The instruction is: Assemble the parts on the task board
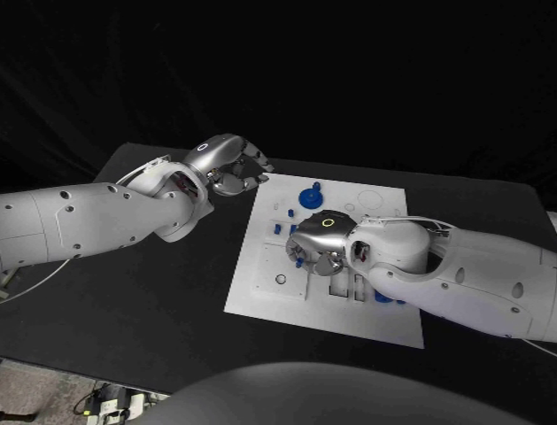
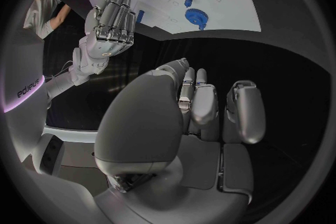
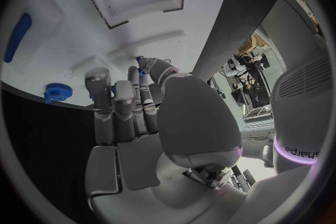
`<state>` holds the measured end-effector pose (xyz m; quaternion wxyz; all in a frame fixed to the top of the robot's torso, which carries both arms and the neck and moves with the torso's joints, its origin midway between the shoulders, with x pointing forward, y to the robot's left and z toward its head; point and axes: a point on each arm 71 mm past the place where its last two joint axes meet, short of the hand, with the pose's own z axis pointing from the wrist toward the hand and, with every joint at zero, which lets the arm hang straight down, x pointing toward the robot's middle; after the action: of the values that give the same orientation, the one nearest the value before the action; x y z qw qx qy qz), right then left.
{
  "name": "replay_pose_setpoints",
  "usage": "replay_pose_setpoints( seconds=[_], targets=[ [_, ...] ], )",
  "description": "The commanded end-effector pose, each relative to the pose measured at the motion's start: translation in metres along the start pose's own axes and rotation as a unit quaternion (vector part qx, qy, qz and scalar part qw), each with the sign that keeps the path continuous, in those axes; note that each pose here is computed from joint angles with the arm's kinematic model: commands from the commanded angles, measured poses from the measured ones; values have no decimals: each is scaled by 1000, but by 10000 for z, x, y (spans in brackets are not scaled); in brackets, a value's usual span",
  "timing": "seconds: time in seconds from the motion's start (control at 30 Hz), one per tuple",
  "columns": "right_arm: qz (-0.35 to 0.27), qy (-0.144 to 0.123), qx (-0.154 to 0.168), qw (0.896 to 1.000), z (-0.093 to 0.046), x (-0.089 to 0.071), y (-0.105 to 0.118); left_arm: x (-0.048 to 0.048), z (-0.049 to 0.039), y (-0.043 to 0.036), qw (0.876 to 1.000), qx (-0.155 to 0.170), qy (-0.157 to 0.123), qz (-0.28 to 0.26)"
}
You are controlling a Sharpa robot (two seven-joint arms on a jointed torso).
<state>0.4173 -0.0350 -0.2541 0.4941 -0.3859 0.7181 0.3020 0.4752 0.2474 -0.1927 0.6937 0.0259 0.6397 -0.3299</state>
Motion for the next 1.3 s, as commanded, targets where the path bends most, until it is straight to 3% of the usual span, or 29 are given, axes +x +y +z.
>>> replay_pose_setpoints(
  seconds=[0.03,0.67,1.3],
  targets=[
    [-7,11,-1,1000,-3,21,3,17,11,-15,1000,2,7,-3],
    [-2,5,0,1000,5,69,7,21,13,-17,1000,3,8,-3],
    [-1,16,14,1000,-14,97,-24,22,12,-12,1000,1,9,-3]
  ],
)
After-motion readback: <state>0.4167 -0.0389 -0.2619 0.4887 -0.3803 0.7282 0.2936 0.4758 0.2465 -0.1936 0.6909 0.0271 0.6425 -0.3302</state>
